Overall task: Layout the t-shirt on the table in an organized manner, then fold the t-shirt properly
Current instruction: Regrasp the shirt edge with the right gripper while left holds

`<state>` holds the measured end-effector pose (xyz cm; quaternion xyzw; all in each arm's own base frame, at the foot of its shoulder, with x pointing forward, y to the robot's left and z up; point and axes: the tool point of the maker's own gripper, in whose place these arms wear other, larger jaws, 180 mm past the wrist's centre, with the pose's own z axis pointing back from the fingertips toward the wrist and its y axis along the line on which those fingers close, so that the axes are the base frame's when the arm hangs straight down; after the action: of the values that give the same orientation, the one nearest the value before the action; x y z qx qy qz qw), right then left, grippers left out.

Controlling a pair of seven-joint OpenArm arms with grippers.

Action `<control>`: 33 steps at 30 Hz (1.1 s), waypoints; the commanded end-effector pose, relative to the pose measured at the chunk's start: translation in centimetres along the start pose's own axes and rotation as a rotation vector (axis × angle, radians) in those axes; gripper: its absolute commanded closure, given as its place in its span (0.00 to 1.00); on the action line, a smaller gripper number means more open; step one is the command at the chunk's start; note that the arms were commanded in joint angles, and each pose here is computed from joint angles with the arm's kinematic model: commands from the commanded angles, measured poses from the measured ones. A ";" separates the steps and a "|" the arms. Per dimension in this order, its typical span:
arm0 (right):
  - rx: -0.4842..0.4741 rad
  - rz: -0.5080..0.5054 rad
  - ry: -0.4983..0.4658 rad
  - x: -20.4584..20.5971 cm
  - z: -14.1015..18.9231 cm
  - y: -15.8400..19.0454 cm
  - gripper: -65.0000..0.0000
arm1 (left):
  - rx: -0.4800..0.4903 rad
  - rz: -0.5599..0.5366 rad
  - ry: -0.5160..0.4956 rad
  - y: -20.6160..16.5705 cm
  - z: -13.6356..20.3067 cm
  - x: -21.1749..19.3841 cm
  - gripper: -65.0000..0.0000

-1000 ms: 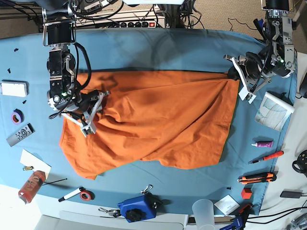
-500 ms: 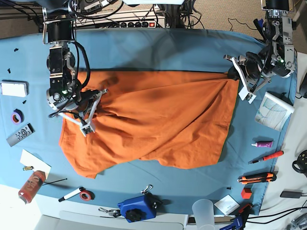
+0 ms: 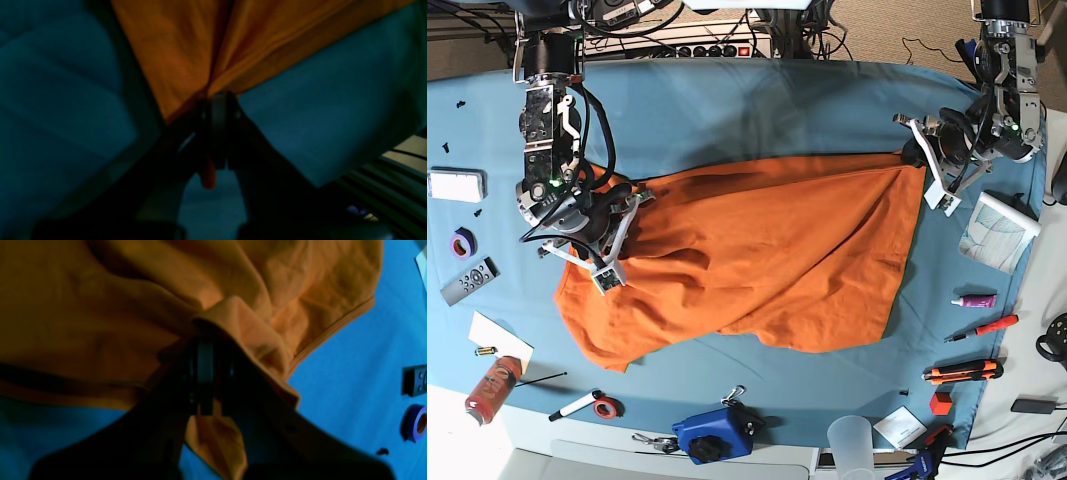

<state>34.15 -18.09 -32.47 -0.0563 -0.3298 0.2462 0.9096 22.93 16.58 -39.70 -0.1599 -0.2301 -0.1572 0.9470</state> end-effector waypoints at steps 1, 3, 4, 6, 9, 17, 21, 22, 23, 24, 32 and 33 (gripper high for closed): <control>-0.034 0.009 -0.053 1.5 0.6 -1.2 1.00 | 0.024 -0.016 -0.002 0.6 0.5 0.3 1.00; -0.027 0.024 -0.051 1.5 0.6 -1.1 1.00 | 0.024 -0.017 -0.003 0.6 0.5 0.4 1.00; -0.024 0.030 -0.052 1.5 0.6 -1.0 0.97 | 0.024 -0.017 -0.003 0.6 0.5 0.4 1.00; -0.024 0.030 -0.054 1.5 0.6 -1.0 0.83 | 0.024 -0.017 -0.002 0.6 0.5 0.3 1.00; -0.025 0.028 -0.060 1.6 0.6 -1.0 0.76 | 0.024 -0.017 -0.002 0.6 0.5 0.3 1.00; -0.059 -0.014 -0.052 1.5 0.6 -1.7 1.00 | 0.024 -0.017 -0.002 0.6 0.5 0.3 1.00; -0.060 -0.013 -0.046 1.4 0.7 -1.6 1.00 | 0.024 -0.017 -0.003 0.6 0.5 0.4 1.00; -0.060 -0.010 -0.053 1.6 0.9 -1.6 1.00 | 0.024 -0.017 -0.003 0.6 0.5 0.3 1.00; -0.064 -0.004 -0.057 1.7 1.3 -1.5 1.00 | 0.024 -0.017 -0.003 0.6 0.5 0.3 1.00; -0.068 0.003 -0.066 2.0 1.7 -1.4 1.00 | 0.024 -0.017 -0.003 0.6 0.5 0.4 1.00; -0.048 0.055 -0.091 0.1 4.5 1.9 1.00 | 0.025 -0.017 -0.002 0.6 0.5 0.3 1.00; -0.050 0.054 -0.081 -0.5 4.7 2.0 1.00 | 0.024 -0.017 -0.002 0.6 0.5 0.3 1.00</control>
<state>29.19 -16.46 -31.03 -0.0647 -0.3470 0.2645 0.8975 22.93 16.58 -39.71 -0.1598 -0.2300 -0.1572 0.9470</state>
